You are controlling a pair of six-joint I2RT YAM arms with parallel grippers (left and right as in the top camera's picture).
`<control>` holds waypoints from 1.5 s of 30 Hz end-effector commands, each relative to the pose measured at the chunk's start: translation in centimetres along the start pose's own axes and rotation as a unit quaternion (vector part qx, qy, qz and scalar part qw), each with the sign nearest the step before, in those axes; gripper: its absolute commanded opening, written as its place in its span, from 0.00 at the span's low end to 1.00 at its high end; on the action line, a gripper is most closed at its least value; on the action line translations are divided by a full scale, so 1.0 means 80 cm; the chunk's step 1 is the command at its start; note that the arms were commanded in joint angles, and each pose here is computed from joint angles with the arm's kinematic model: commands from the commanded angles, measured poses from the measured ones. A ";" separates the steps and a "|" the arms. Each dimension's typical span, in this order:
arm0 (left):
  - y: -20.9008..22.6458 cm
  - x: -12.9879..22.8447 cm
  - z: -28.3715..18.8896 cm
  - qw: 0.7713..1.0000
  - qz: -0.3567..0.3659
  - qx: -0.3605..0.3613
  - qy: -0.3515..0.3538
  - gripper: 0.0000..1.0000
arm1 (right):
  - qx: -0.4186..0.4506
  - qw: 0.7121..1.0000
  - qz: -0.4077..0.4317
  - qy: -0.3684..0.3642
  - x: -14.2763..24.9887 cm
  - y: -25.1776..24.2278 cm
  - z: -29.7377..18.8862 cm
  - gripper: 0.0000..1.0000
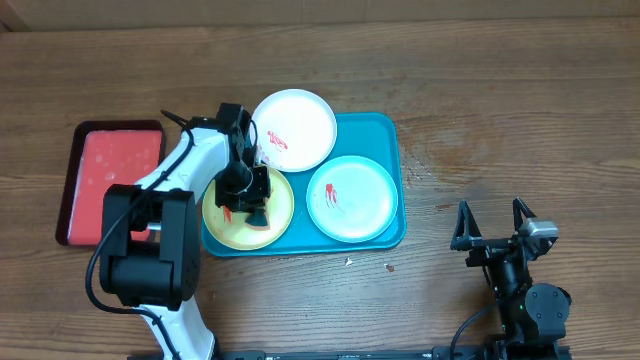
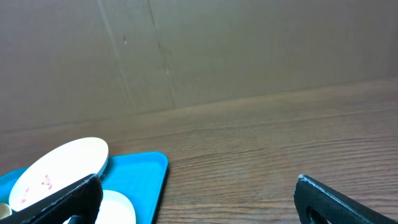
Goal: Clean dirty plates on tray and stack at the side
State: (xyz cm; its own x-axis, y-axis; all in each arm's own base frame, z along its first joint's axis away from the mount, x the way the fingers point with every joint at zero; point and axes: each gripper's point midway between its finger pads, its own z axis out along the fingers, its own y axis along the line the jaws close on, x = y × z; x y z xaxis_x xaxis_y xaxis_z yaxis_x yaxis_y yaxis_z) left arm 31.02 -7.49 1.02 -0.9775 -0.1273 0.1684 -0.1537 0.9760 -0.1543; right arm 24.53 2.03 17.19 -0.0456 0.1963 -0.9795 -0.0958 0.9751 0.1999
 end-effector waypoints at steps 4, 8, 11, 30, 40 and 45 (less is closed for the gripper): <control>0.006 -0.047 -0.116 0.994 -0.026 -0.001 -0.110 0.81 | -0.006 1.000 -0.002 -0.001 0.002 0.003 0.000 1.00; 0.009 -0.053 -0.211 0.979 -0.029 0.013 -0.203 1.00 | -0.006 1.000 -0.002 -0.002 0.002 0.003 0.000 1.00; 0.017 -0.048 -0.260 0.965 -0.037 0.024 -0.257 1.00 | 0.003 1.000 -0.007 -0.013 -0.005 -0.001 0.000 1.00; 0.056 -0.041 -0.289 0.953 -0.071 -0.007 -0.295 1.00 | -0.086 0.950 -0.029 -0.300 -0.246 0.067 -0.078 1.00; 0.055 -0.036 -0.286 0.956 -0.071 -0.005 -0.286 1.00 | -0.123 0.992 0.002 0.006 -0.284 0.111 0.001 1.00; 0.051 -0.036 -0.286 0.956 -0.070 0.005 -0.285 1.00 | -0.235 0.967 0.098 0.024 -0.304 0.156 0.041 1.00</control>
State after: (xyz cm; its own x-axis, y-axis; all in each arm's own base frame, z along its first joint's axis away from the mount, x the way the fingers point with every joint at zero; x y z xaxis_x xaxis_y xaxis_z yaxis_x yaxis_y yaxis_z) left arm 36.46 1.21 22.19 -0.8651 -0.3334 -0.3748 -0.2923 0.9422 -0.1636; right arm 27.10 7.12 42.70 -0.0383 0.2420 -0.9695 -0.3943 0.8878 0.2371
